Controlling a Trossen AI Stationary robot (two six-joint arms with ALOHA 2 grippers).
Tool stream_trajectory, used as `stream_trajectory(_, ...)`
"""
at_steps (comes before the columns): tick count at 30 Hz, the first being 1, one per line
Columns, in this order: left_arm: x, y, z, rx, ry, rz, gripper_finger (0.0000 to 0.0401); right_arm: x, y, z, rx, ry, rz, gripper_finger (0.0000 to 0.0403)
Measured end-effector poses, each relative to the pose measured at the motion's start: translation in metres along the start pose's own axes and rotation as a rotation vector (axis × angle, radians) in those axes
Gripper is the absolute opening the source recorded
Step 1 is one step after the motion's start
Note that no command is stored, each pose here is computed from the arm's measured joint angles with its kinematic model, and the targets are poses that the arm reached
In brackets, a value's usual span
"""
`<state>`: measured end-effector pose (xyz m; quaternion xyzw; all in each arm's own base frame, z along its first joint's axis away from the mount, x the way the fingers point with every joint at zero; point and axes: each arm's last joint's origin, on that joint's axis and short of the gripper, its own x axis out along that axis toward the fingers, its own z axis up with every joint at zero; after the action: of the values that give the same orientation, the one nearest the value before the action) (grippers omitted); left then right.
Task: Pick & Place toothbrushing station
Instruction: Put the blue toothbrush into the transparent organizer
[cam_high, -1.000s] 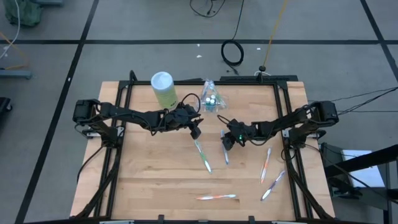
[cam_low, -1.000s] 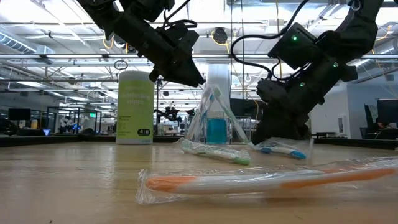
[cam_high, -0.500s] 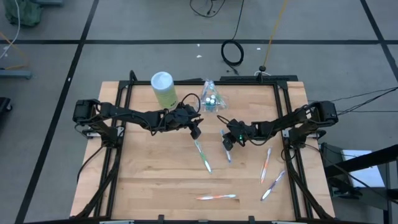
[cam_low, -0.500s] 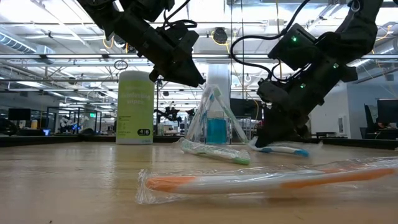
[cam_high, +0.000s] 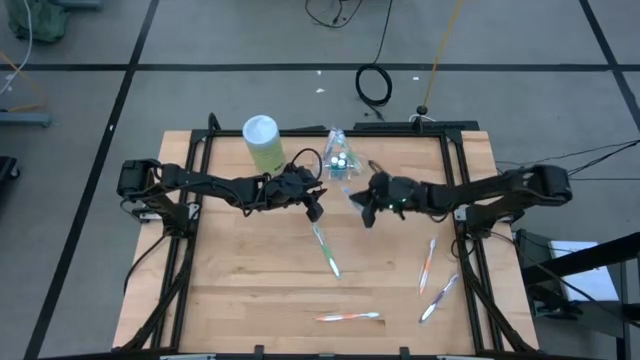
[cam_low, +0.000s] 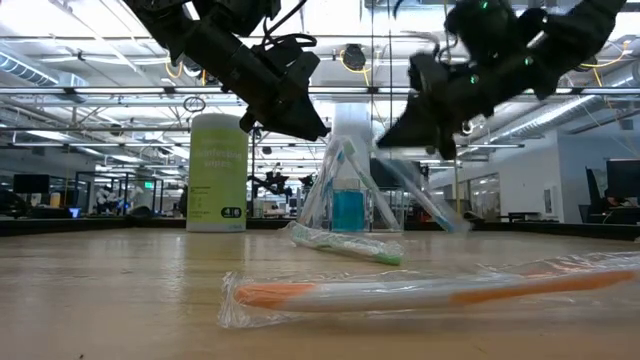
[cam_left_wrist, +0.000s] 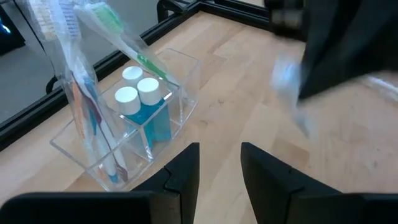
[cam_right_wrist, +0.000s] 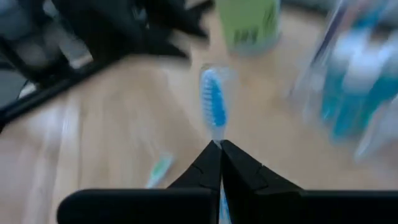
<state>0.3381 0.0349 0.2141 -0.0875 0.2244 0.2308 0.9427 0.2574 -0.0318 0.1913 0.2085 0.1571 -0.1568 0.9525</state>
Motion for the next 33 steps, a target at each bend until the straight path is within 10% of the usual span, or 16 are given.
stream_trajectory(9, 0.000, 0.000, 0.001, 0.004, -0.015, -0.004, 0.0124, -0.025, -0.001, 0.058, -0.434, -0.441, -0.246, 0.0000)
stream_trajectory(33, 0.000, -0.001, 0.002, 0.009, -0.021, -0.006, 0.0124, 0.018, -0.070, 0.063, -0.407, -0.600, -0.375, 0.0000)
